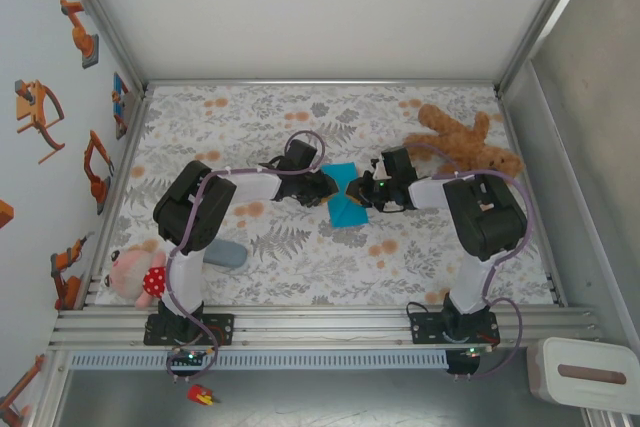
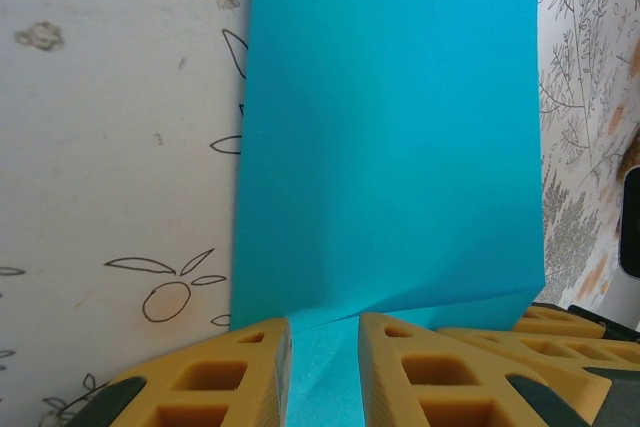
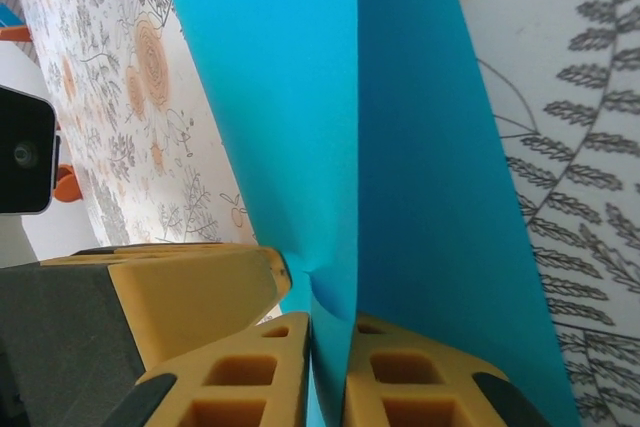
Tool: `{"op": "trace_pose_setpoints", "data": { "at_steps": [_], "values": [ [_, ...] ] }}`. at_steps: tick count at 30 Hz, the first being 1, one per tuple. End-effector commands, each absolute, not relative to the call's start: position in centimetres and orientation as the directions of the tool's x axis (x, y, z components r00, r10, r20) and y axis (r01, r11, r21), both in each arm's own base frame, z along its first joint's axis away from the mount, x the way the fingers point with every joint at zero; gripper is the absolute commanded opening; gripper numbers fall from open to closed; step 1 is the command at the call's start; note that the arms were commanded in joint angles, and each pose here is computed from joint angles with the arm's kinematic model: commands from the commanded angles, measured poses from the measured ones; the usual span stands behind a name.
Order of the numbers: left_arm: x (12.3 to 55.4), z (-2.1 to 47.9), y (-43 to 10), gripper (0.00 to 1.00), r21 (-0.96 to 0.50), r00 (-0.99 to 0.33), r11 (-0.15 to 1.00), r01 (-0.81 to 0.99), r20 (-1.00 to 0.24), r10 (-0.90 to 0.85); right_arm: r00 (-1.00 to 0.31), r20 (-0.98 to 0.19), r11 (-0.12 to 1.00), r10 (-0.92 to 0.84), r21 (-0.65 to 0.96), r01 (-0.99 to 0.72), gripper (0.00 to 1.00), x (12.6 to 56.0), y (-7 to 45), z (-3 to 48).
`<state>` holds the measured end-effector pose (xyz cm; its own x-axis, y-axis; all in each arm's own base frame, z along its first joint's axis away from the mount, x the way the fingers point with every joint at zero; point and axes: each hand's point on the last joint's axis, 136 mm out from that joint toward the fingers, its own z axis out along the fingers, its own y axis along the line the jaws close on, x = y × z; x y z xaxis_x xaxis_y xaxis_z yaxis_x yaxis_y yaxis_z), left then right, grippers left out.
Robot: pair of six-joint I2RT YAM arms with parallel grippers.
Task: Fold a paper plane with a square sheet of paper (pick it up from the middle)
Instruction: Turn over the paper at the center of the table.
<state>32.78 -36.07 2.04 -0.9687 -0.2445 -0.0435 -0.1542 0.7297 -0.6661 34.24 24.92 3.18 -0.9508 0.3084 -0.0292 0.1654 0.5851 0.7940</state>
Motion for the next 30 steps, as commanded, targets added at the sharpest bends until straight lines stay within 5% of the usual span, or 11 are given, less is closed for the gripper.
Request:
{"op": "trace_pose_setpoints", "data": {
  "at_steps": [1, 8, 14, 21, 30],
  "values": [
    [32.3, 1.3, -35.3, 0.24, -0.651, -0.966, 0.736, -0.183, -0.020, -0.258, -0.954, -0.030, 0.569, 0.299, 0.808, 0.153, 0.10, 34.1, 25.5, 3.1],
    [33.4, 6.3, -34.6, 0.32, -0.738, -0.945, 0.664, -0.119, -0.121, -0.304, -0.945, -0.132, 0.535, 0.299, 0.843, 0.051, 0.00, 34.9, 25.7, 6.4],
    [32.5, 11.6, -32.3, 0.57, -0.796, -0.909, 0.604, -0.031, -0.229, -0.348, -0.917, -0.268, 0.436, 0.295, 0.892, -0.121, 0.00, 35.5, 26.6, 13.0],
    [30.0, 17.8, -31.2, 0.83, -0.884, -0.885, 0.461, 0.081, -0.276, -0.374, -0.916, -0.269, 0.257, 0.297, 0.947, -0.195, 0.00, 34.8, 28.2, 19.5],
    [28.9, 22.1, -32.4, 0.83, -0.944, -0.885, 0.277, 0.179, -0.278, -0.374, -0.927, -0.238, 0.030, 0.288, 0.970, -0.240, 0.00, 33.8, 29.5, 25.5]
  ]
}}
